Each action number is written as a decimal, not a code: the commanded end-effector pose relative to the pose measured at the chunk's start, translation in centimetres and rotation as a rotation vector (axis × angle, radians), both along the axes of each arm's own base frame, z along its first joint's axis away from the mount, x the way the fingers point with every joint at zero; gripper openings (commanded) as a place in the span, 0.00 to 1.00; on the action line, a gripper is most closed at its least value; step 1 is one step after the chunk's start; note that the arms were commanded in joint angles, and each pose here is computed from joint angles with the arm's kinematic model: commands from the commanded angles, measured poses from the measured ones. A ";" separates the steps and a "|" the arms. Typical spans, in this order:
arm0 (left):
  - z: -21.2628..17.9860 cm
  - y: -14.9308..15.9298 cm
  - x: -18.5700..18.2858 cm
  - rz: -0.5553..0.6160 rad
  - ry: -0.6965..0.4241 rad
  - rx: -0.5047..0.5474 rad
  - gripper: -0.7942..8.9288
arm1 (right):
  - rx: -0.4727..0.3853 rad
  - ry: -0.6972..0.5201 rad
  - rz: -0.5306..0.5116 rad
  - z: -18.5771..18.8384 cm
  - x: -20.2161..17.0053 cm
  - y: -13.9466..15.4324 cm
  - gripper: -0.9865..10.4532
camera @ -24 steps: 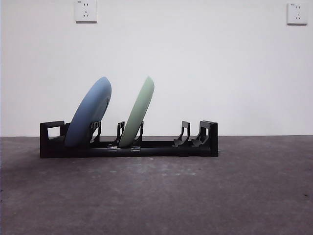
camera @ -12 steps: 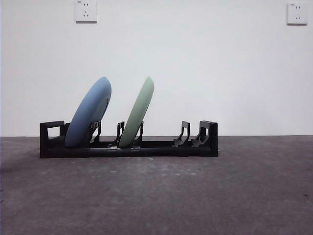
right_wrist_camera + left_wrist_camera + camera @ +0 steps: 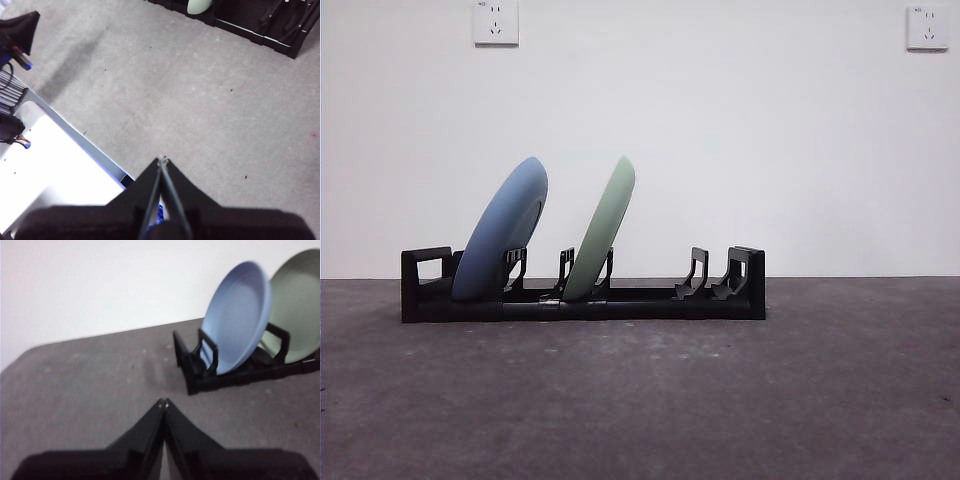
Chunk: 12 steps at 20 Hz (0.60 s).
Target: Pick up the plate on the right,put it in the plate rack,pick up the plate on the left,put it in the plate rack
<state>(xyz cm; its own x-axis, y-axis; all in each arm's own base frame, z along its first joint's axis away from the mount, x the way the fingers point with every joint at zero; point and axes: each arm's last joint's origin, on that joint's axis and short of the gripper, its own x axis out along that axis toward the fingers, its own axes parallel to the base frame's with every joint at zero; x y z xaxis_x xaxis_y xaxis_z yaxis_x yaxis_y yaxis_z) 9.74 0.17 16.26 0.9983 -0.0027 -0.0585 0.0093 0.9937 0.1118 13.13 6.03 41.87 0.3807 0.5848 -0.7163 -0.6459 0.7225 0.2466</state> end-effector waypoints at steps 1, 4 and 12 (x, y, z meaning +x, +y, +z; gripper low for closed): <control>-0.6 0.1 0.0 0.025 0.037 -0.037 0.08 | -0.007 0.031 0.000 -0.3 -0.1 0.0 0.09; -1.3 0.1 -0.1 0.027 0.108 -0.074 0.08 | -0.016 0.027 -0.007 -0.4 -0.1 0.0 0.09; -1.4 0.0 0.0 -0.008 0.126 -0.097 0.08 | -0.144 -0.019 -0.110 -0.5 0.2 -0.4 0.09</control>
<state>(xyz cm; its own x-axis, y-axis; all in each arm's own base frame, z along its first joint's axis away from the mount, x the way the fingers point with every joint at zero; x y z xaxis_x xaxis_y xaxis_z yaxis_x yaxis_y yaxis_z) 9.66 0.12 15.12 0.9839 -0.0214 -0.1776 0.0259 0.9994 0.0233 13.39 5.61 41.73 0.4719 0.4405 -0.7637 -0.5708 0.8129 0.1162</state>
